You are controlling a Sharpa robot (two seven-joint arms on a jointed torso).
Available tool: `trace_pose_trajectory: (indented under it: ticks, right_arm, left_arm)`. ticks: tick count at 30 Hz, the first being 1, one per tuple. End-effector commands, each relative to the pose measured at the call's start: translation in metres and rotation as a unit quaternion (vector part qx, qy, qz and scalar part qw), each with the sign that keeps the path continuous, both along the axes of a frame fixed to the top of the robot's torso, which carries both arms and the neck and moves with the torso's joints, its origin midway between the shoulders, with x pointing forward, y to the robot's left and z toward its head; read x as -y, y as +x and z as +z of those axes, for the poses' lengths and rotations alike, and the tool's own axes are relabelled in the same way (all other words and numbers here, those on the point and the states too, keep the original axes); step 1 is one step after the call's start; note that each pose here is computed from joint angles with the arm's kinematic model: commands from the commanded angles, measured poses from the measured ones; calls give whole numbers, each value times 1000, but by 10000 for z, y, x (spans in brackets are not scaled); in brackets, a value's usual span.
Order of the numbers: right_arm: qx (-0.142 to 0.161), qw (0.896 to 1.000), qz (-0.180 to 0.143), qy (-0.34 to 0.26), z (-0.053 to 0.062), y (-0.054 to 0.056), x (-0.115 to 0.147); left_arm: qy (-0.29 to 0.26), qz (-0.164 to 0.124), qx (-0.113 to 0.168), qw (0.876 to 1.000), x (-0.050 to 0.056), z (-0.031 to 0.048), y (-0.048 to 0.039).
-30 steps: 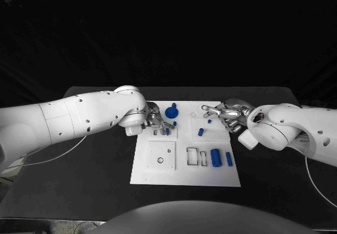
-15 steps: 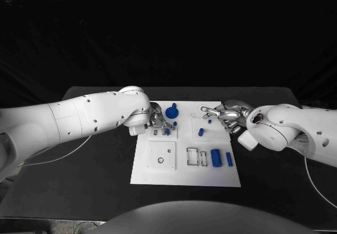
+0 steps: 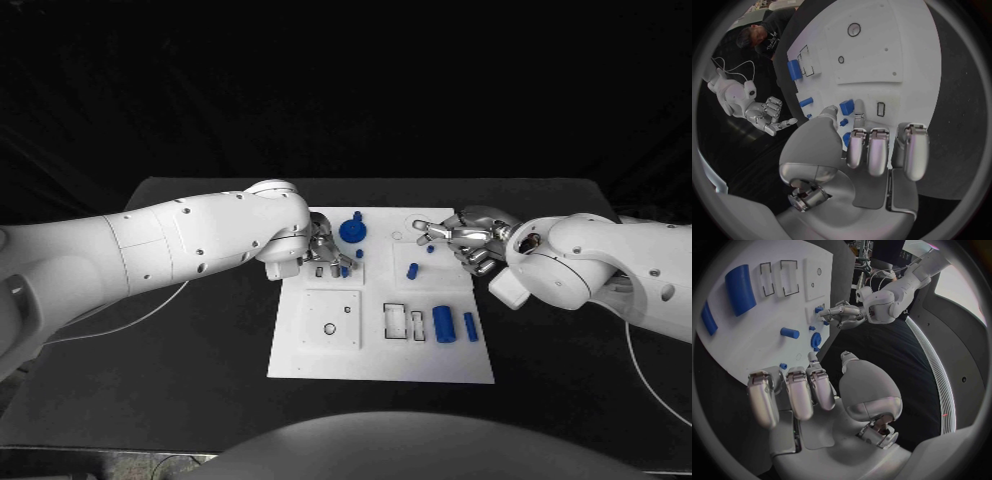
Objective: Assemble the parts on the task board
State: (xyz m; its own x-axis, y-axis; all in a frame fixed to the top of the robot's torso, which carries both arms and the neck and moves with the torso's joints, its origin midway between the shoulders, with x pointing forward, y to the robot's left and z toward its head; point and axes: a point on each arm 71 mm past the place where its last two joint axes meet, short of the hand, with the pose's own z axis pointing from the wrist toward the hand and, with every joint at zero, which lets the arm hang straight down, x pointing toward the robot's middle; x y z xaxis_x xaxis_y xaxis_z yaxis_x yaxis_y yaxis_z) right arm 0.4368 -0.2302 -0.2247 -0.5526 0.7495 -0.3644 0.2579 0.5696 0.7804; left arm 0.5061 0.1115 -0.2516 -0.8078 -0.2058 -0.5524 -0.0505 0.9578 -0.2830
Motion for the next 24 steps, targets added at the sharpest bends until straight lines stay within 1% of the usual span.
trace_pose_trajectory:
  ticks: [1, 9, 16, 24]
  right_arm:
    - [-3, 1000, 10, -3, -12, -12, -13]
    - [-3, 1000, 8, -3, -18, -21, 1]
    - [-5, 1000, 7, -4, -22, -24, 15]
    - [-9, 1000, 6, -5, -48, -33, 19]
  left_arm:
    - [2, -2, 3, 1000, 33, -3, -4]
    - [3, -6, 0, 1000, 58, -11, -6]
    - [6, -3, 0, 1000, 44, -16, 2]
    - [4, 0, 6, 1000, 39, -12, 17]
